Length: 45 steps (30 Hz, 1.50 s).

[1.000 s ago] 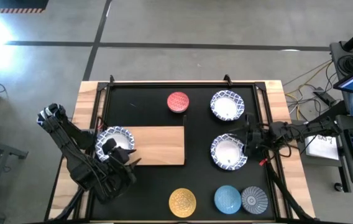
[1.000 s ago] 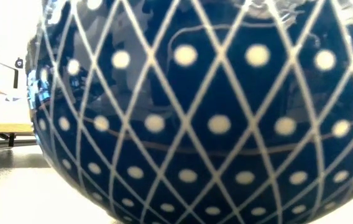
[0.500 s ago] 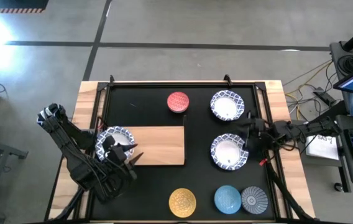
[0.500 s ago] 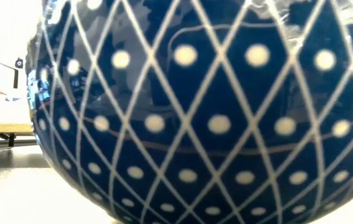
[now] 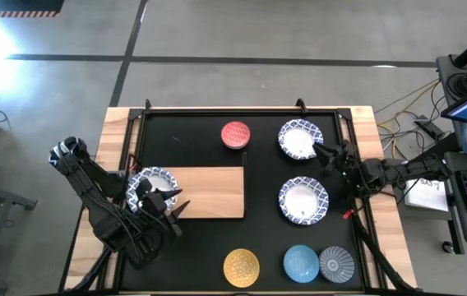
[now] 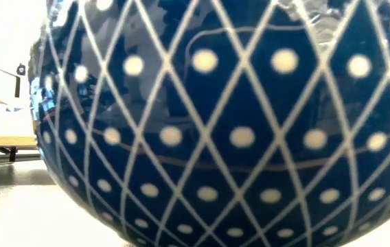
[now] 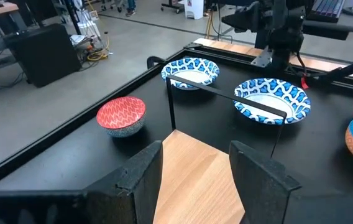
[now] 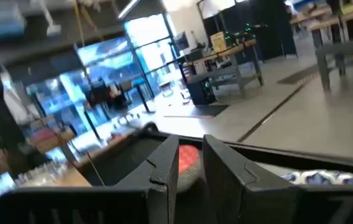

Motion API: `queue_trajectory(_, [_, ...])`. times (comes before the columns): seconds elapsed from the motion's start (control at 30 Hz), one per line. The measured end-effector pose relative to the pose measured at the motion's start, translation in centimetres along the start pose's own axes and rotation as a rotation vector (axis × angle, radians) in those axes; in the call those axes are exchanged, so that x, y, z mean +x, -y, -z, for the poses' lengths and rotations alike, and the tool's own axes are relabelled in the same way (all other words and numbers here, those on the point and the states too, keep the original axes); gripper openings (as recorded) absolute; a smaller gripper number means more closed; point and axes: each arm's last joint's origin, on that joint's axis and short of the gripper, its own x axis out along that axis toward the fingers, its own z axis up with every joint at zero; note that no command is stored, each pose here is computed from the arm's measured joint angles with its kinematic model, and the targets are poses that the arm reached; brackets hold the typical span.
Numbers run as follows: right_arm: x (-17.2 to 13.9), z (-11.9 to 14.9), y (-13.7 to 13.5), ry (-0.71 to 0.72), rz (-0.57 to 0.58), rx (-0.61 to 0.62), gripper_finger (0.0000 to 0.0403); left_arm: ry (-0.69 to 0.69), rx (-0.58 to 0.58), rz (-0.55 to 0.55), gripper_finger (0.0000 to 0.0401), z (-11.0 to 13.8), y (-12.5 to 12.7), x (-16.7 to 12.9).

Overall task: Place and stack bowls onto a shelf
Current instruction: Stack the blue patterned bowl on top of the blue patterned bowl on the shelf

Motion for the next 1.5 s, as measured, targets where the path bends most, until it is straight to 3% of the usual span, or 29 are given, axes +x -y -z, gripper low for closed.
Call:
queue_trajectory(0.17, [0.0, -0.7, -0.2, 0.051, -0.014, 0.138, 0.0063, -0.001, 0.000, 0.000, 0.0169, 0.0, 0.0, 0.0])
queue_trajectory(0.5, [0.1, -2.3, -0.1, 0.106, 0.061, 0.155, 0.0063, -0.016, 0.007, 0.002, 0.0169, 0.0, 0.0, 0.0])
queue_trajectory(1.03, [0.9, -5.1, -0.8, -0.175, 0.211, 0.099, 0.0067, -0.020, 0.009, 0.002, 0.0169, 0.1, 0.0, 0.0])
queue_trajectory(1.3, [2.4, -6.4, -2.7, -0.333, 0.251, -0.016, 0.0124, -0.042, 0.018, -0.001, 0.0169, 0.1, -0.2, 0.0])
queue_trajectory(1.5, [2.5, -7.0, -2.9, -0.582, 0.357, -0.013, 0.0162, -0.075, -0.024, 0.001, 0.0169, 0.1, -0.3, -0.1])
